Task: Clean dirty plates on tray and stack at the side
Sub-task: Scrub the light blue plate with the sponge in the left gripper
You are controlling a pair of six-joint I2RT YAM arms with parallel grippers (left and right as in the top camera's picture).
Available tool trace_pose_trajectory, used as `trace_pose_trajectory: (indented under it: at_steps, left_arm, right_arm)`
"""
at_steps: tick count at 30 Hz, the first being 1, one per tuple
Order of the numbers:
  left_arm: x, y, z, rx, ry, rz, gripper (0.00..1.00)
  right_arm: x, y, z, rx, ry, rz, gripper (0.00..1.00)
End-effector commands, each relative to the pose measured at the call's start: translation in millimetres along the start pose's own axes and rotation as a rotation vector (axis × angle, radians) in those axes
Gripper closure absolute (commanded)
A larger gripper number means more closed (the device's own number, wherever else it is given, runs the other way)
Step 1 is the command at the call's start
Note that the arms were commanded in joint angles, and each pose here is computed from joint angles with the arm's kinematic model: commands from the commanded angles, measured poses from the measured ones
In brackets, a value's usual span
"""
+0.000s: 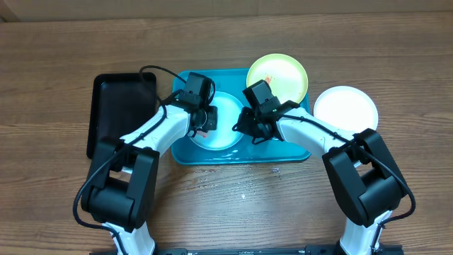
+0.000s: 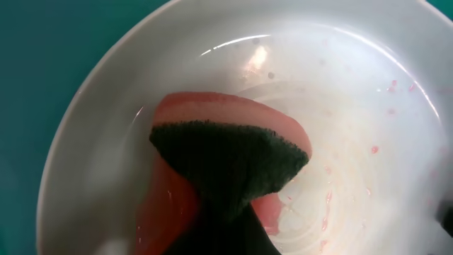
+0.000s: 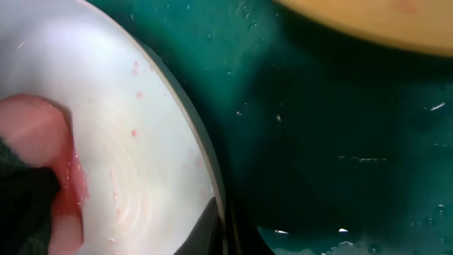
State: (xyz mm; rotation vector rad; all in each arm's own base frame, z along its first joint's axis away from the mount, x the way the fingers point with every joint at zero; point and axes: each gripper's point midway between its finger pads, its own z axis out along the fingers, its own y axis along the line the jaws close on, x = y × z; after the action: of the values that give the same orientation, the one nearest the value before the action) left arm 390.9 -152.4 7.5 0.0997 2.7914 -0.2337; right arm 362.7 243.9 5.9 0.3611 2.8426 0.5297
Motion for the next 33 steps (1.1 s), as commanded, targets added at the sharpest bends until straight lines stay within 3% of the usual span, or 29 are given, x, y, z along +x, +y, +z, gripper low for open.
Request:
trace_pose_trajectory:
  at_steps: [1, 5, 9, 12, 16, 19, 23, 27, 30, 33]
  left_arm:
    - [46, -37, 27, 0.224, 0.194, -0.006, 0.96]
    - [26, -74, 3, 0.412, 0.188, 0.034, 0.96]
    - [-5, -79, -10, 0.417, 0.133, 0.046, 0.96]
    - [-30, -57, -9, 0.296, 0.052, 0.031, 0.96]
    - [-52, 5, -3, -0.044, -0.055, -0.045, 0.96]
    - [-49, 41, -2, -0.247, -0.065, -0.056, 0.96]
    - [-24, 49, 3, -0.286, 0.036, -0.048, 0.96]
    - [11, 36, 3, -0.2, 0.195, -0.039, 0.96]
    - [38, -4, -1, 0.053, 0.332, 0.048, 0.96]
    - [50, -44, -13, 0.322, 0.379, 0.149, 0.96]
  right_arm:
    - [6, -5, 9, 0.014, 0.027, 0.007, 0.96]
    - [5, -5, 9, 0.014, 0.026, 0.007, 0.96]
    - [5, -5, 9, 0.014, 0.026, 0.007, 0.96]
    - [6, -5, 9, 0.014, 0.027, -0.002, 0.96]
    - [6, -5, 9, 0.014, 0.027, -0.009, 0.96]
    - [5, -5, 9, 0.014, 0.026, -0.012, 0.96]
    - [5, -4, 9, 0.011, 0.024, -0.012, 0.96]
    - [5, -4, 9, 0.011, 0.024, -0.012, 0.96]
    - [5, -4, 9, 0.011, 0.024, -0.012, 0.96]
    - [4, -4, 9, 0.008, 0.022, -0.013, 0.96]
